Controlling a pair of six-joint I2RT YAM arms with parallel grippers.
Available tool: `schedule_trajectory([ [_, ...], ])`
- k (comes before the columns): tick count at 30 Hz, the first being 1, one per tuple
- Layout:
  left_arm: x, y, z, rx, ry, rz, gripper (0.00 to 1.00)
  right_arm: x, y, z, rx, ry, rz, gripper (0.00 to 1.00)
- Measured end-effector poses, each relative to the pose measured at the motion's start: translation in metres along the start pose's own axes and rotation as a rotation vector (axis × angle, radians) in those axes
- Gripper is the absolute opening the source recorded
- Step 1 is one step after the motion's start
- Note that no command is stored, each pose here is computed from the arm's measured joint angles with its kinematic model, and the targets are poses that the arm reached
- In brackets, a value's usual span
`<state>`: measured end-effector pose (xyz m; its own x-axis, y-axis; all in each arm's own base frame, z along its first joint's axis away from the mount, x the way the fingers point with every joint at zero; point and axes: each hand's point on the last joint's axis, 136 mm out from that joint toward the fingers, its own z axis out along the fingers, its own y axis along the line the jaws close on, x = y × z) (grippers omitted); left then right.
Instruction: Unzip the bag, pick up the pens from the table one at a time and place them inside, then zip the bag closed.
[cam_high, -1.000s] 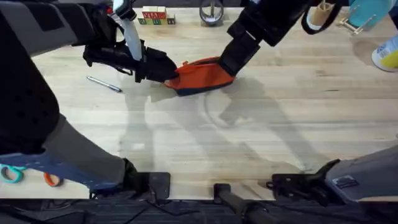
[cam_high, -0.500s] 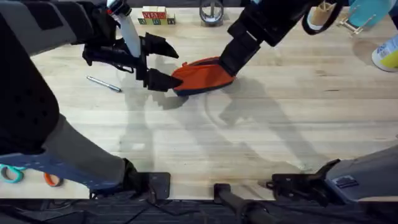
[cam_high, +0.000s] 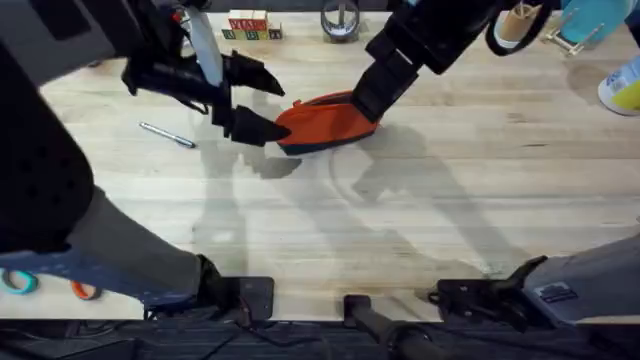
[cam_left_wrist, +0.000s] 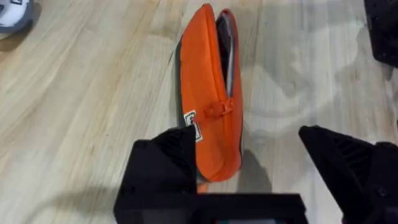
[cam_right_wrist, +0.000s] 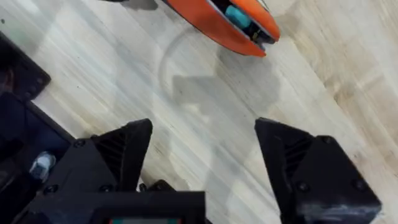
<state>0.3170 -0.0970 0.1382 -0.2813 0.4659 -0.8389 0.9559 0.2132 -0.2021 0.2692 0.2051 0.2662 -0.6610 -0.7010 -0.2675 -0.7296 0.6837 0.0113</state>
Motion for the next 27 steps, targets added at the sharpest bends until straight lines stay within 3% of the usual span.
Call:
schedule_trajectory([
  [7,-0.041,-0.016,-0.037,-0.072,0.098,0.048,0.995,0.005,-0.003,-0.008,-0.013,-0.016,0.025,0.996],
  [12,-0.063,-0.028,-0.060,-0.144,0.159,-0.007,0.995,0.006,-0.009,-0.011,-0.020,-0.024,0.051,0.996],
  [15,-0.069,-0.030,-0.069,-0.195,0.183,-0.081,0.995,0.008,-0.014,-0.011,-0.019,-0.023,0.068,0.996],
  [22,-0.075,-0.035,-0.090,-0.344,0.224,-0.332,0.995,0.015,-0.023,-0.012,-0.028,-0.009,0.094,0.992],
  [23,-0.075,-0.037,-0.093,-0.362,0.226,-0.370,0.995,0.015,-0.023,-0.012,-0.030,-0.009,0.088,0.948],
  [27,-0.072,-0.051,-0.097,-0.385,0.238,-0.511,0.995,0.014,-0.024,-0.012,-0.030,-0.016,0.052,0.382],
])
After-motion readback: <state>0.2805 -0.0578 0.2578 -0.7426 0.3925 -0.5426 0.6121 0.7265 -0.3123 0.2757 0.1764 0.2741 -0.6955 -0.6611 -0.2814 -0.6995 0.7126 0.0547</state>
